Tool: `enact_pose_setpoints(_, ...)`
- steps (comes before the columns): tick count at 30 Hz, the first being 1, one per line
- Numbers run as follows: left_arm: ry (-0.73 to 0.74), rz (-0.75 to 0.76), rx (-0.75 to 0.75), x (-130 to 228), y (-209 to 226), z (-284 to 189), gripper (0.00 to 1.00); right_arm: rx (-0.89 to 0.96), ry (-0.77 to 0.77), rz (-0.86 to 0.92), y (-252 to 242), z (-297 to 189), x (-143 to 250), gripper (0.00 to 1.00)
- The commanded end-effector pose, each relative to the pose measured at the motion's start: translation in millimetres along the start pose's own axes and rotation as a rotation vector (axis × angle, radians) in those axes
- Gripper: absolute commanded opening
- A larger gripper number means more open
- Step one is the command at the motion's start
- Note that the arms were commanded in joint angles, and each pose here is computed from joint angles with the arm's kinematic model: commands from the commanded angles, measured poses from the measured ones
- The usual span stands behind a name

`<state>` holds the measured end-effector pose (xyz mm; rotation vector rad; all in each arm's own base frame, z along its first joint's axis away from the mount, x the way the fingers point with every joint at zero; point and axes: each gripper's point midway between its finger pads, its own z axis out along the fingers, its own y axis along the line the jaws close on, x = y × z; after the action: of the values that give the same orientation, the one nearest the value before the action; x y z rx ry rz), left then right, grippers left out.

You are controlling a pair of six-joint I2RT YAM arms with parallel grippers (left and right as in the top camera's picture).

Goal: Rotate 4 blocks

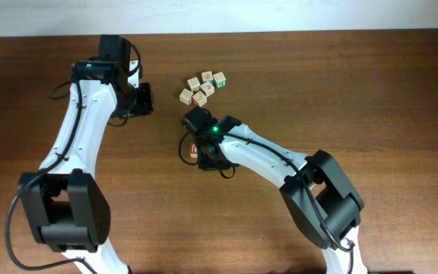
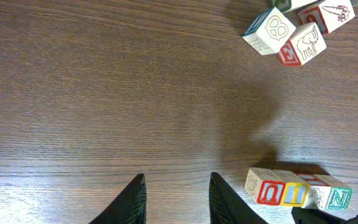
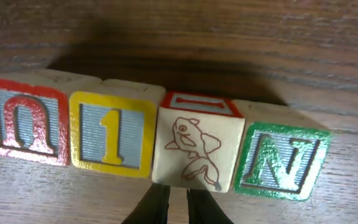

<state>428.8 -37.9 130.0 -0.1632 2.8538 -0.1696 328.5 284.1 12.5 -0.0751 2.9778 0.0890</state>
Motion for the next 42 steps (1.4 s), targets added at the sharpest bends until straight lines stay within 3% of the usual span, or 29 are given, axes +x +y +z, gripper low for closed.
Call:
enact_pose_setpoints(1,-0.001,0.000,-0.001,-2,-2,1,0.31,0.030,-0.037,0.006,-4,-1,-7,0.13)
enact_pose_setpoints(5,0.003,-0.001,-0.002,-1,-2,1,0.29,-0.030,-0.032,-0.046,8,-15,-9,0.13)
enact_pose_setpoints(7,0.029,-0.003,0.021,6,-5,-1,0.24,-0.081,-0.105,-0.049,14,-77,-32,0.13)
enact_pose_setpoints(10,0.112,0.020,0.080,27,-15,-5,0.21,-0.134,-0.137,-0.002,-22,-136,-55,0.13)
enact_pose_setpoints(12,0.146,0.070,0.094,36,-20,-4,0.20,-0.206,-0.058,0.008,-49,-131,-60,0.11)
enact_pose_setpoints(14,0.180,0.097,0.095,48,-30,9,0.06,-0.307,0.038,0.018,-82,-106,-54,0.04)
enact_pose_setpoints(18,0.202,0.143,0.101,65,-39,44,0.00,-0.495,0.081,-0.004,-84,-58,-31,0.04)
enact_pose_setpoints(23,0.302,0.196,0.196,82,-51,87,0.00,-0.500,0.066,0.066,-88,-25,-19,0.04)
enact_pose_setpoints(35,0.318,0.316,0.297,107,-92,99,0.00,-0.395,0.047,0.159,-89,-3,-16,0.04)
enact_pose_setpoints(42,0.361,0.227,0.276,115,-95,97,0.00,-0.393,0.047,0.142,-81,-3,-13,0.04)
